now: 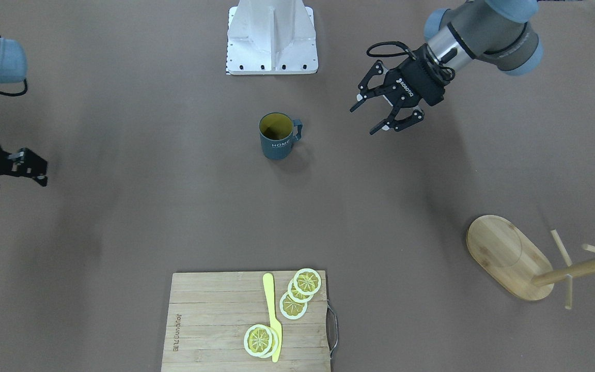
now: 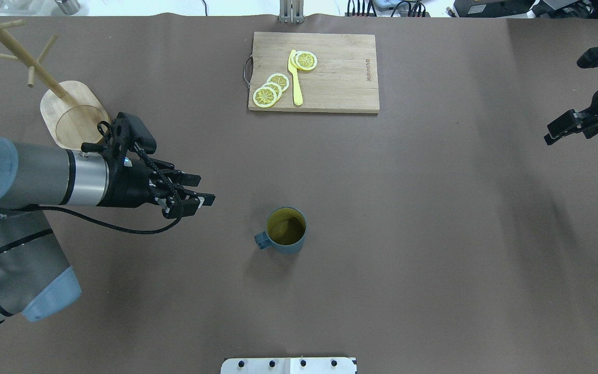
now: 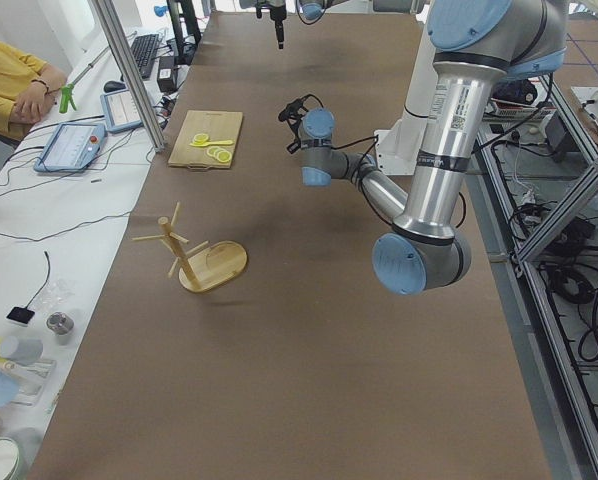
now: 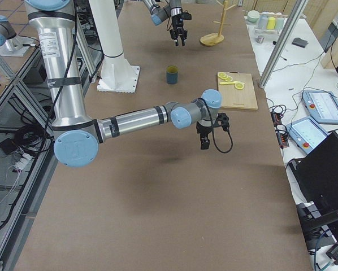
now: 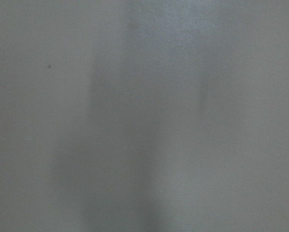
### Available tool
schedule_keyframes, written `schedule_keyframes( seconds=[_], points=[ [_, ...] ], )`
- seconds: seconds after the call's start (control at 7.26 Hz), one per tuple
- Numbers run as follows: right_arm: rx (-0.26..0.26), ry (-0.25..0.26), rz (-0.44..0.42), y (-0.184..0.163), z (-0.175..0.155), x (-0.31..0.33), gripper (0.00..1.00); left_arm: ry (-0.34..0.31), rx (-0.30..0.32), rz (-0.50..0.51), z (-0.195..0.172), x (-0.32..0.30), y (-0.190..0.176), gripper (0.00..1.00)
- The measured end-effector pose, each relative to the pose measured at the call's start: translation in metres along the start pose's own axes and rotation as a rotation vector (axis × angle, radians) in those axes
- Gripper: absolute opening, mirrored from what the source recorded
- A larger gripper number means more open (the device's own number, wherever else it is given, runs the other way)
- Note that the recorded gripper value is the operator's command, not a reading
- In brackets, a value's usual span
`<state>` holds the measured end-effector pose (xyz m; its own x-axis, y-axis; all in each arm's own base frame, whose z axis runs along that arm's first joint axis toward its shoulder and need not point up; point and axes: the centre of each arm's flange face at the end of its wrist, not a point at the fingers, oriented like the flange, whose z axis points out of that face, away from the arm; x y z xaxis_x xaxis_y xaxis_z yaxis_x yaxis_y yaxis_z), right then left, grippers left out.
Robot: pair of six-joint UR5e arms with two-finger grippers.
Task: Hang cup on storage rack
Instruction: 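Move the left gripper to the blue mug handle and grasp it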
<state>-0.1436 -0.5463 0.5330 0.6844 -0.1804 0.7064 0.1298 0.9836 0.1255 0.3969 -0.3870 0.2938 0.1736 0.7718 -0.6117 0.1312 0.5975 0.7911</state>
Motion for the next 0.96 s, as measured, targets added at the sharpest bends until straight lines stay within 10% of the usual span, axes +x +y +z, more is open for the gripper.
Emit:
schedule_keyframes(
  seconds=[0.41,0.96],
  points=[
    [-0.016,-0.003,0.004,-0.002,0.006,0.019,1.0,-0.047,0.174,0.042,0.039,0.013,0.038,0.97],
    [-0.012,-0.014,0.0,-0.006,0.003,0.015,1.0,-0.007,0.208,0.186,0.064,0.044,0.067,0.93]
  ],
)
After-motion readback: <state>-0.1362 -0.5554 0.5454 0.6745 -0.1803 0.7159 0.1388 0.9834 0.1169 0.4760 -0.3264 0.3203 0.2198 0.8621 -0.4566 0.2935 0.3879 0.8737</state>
